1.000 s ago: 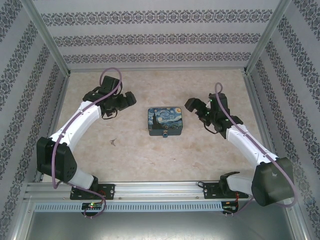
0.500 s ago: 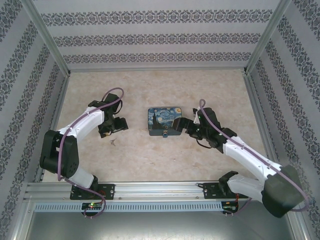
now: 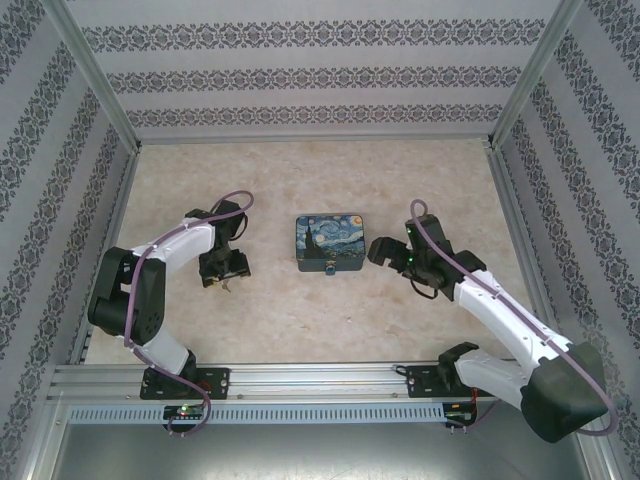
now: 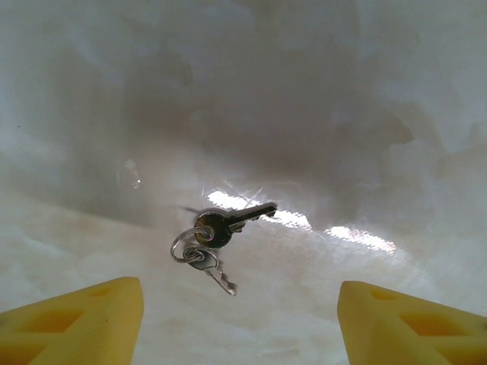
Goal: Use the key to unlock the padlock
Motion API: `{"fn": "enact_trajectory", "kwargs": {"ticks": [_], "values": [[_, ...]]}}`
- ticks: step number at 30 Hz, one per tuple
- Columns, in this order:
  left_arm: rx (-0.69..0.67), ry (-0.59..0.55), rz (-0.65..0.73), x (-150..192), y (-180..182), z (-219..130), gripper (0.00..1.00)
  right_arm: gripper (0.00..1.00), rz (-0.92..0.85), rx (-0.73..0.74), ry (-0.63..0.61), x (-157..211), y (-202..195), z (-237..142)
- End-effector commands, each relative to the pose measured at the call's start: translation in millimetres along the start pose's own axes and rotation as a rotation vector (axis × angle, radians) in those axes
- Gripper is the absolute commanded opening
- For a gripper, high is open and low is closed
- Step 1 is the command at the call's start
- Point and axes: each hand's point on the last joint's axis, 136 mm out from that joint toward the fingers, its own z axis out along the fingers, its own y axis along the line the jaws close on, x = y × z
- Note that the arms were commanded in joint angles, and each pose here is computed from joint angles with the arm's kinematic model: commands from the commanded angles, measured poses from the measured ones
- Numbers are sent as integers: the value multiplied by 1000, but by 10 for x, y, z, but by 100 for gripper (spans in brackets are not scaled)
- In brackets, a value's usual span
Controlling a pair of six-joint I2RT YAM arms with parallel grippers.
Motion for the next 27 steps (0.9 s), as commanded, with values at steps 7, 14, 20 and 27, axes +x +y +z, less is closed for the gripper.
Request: {"fn": "enact_trajectory", "kwargs": {"ticks": [7,14,20,27], "values": [[0,19,-34,-7,129,138,62,98,149,-101,55,-59,-210,32],[10,24,-34,3,160,164,61,98,78,-62,66,-83,-243,18],[13,36,-32,30,161,236,55,98,92,-116,80,-63,-166,43],[15,47,-42,92,183,327,46,98,108,-117,74,-97,-188,29]]}}
